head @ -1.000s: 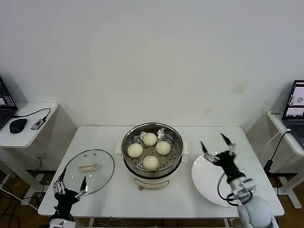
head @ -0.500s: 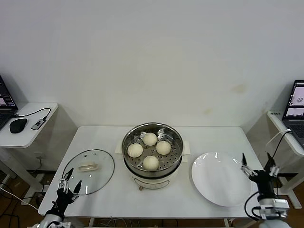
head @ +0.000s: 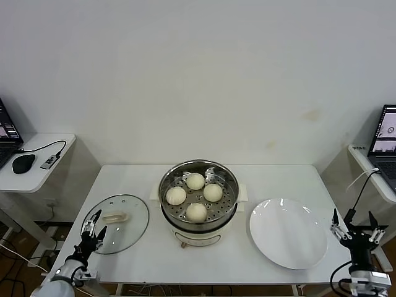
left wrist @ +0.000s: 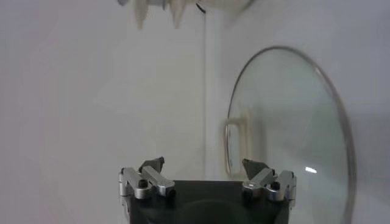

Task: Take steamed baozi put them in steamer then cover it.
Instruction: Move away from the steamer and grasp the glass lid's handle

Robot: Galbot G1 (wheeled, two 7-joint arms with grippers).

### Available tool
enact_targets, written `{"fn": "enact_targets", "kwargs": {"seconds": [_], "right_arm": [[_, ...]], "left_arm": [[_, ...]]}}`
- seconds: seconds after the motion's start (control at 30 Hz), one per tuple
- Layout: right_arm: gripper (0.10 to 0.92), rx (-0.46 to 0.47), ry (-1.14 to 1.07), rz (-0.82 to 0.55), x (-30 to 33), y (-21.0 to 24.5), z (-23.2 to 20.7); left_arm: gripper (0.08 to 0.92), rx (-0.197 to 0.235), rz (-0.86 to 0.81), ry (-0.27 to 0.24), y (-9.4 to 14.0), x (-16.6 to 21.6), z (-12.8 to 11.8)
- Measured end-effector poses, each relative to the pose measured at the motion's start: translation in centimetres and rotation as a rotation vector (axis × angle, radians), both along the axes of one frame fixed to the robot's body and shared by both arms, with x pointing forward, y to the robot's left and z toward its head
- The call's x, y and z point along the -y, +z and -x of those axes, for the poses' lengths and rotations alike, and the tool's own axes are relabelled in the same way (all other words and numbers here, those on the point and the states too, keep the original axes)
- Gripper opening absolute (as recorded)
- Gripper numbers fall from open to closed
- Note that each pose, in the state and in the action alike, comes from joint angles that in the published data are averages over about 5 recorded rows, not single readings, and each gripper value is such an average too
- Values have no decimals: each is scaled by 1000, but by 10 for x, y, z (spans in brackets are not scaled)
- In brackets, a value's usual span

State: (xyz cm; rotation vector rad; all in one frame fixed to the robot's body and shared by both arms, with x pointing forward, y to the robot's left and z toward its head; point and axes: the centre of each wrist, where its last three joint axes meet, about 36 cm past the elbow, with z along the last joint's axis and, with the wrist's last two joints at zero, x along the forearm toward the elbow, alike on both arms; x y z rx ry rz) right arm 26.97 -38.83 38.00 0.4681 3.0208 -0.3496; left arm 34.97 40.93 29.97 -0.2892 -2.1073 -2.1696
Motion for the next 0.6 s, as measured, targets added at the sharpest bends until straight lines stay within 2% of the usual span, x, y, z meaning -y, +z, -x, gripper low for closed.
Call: {"fn": "enact_targets", "kwargs": {"seconds": [0.6], "right_arm": [[823,-11,-36,25,10,-2,12]], "left_arm": [[823,11,-23,9,-16,0,-61]]}}
